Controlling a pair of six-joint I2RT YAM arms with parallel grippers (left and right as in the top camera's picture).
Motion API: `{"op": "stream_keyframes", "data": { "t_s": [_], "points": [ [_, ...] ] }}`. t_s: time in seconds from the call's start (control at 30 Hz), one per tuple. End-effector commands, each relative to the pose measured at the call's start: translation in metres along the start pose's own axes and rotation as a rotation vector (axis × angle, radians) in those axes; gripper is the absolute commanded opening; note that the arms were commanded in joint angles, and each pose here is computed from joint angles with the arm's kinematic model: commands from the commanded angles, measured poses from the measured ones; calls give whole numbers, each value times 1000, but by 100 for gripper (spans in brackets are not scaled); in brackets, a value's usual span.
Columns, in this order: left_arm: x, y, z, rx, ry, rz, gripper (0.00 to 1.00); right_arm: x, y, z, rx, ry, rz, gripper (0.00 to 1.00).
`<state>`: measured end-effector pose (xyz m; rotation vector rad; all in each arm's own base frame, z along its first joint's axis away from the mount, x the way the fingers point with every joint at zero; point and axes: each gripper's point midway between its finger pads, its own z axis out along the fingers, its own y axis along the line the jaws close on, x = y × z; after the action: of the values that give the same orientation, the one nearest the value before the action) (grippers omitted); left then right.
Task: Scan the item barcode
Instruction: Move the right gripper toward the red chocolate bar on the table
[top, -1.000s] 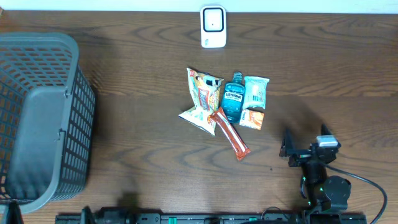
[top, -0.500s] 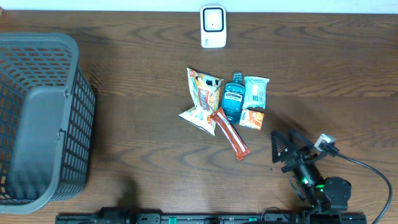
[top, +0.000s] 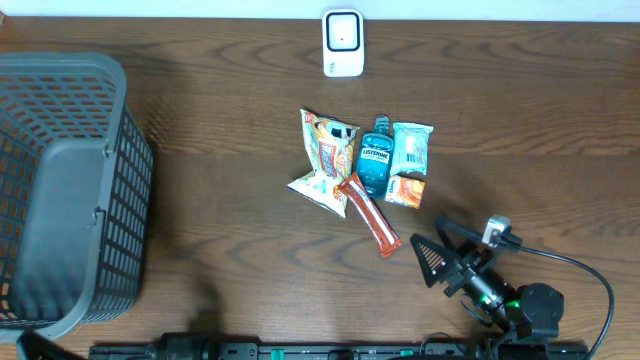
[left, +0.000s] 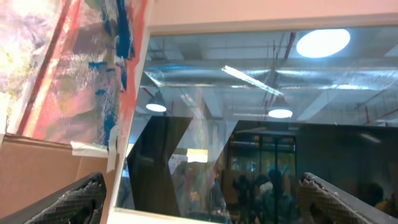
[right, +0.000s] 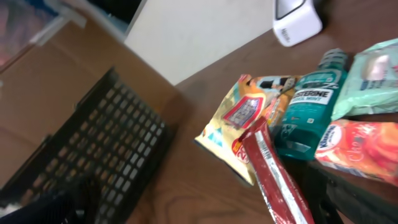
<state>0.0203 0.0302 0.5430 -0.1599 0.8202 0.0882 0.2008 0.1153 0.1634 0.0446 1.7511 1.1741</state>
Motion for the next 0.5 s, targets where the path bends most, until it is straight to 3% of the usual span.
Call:
{"op": "stream_keyframes", "data": {
  "t_s": [0.0,0.23,0.47],
  "points": [
    [-8,2,-16,2,-47,-8,98,10,9,0,-53,52,-54,99],
    [11,3,-16,-6,-45,-3,98,13,11,-1,-72,67,-127,99],
    [94,-1,0,-6,99,23,98,19,3,2,-48,97,-108,99]
  ]
}}
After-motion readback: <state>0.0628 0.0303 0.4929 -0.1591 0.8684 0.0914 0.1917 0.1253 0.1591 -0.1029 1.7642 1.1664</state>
